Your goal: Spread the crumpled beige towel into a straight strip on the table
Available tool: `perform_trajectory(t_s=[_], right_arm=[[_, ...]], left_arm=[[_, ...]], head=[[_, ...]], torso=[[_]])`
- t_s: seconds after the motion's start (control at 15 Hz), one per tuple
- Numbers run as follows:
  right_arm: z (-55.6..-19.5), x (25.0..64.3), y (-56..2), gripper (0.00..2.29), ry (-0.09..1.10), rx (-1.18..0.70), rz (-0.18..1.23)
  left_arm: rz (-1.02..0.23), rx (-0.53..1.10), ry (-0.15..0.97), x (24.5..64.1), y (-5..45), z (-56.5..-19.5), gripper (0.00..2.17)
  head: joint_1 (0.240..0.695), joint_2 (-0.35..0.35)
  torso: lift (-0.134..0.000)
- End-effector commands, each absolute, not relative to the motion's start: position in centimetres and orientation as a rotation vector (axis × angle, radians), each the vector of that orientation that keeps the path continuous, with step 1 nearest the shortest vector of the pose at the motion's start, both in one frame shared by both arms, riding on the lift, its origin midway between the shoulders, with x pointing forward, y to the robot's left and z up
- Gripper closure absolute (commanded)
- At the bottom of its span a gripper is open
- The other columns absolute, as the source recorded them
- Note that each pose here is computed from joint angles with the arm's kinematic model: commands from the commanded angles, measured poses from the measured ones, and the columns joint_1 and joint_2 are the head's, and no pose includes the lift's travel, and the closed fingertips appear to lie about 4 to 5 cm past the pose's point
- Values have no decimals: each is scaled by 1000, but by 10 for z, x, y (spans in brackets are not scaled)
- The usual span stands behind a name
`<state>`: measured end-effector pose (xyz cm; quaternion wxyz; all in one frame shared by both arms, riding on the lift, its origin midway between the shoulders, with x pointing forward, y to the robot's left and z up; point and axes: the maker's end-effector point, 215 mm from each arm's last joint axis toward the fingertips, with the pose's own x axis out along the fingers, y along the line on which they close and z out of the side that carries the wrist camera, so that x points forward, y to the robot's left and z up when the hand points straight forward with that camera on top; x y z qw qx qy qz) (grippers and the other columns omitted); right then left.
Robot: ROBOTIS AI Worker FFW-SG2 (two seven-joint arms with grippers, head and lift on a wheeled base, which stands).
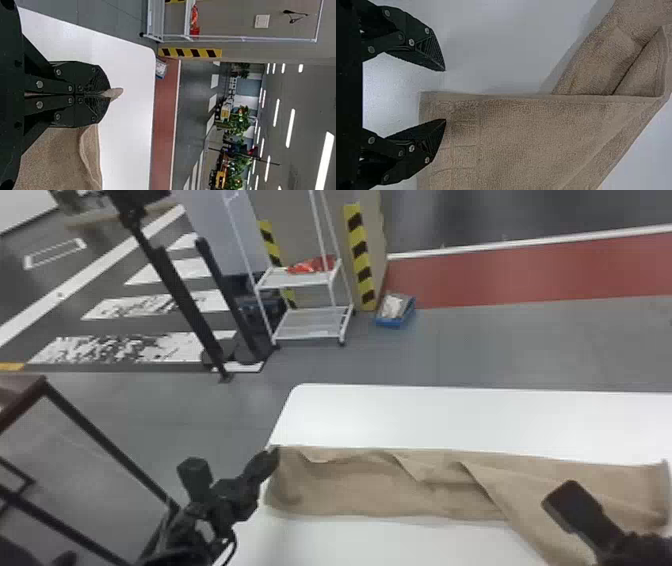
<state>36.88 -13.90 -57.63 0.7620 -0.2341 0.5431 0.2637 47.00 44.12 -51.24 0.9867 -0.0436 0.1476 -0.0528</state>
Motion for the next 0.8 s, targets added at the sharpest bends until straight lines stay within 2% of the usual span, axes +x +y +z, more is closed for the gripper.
perform_trajectory(t_s=[0.0,0.4,0.53,0.73], right_arm=[[-573,376,-145,508,1176,-517,552],[-574,377,-148,508,1195,-511,535],[-576,377,-148,640,1202,-512,536],[-576,378,-148,643,1203,-512,536]], left_arm=[[-105,-87,295,470,443,-512,1700],[-103,-82,287,469,446,-511,1700],[-103,-82,287,469,446,-511,1700],[-104,-83,291,469,446,-512,1700]], head=[[695,350],[695,350],[695,350],[695,350]], torso=[[0],[0],[0],[0]])
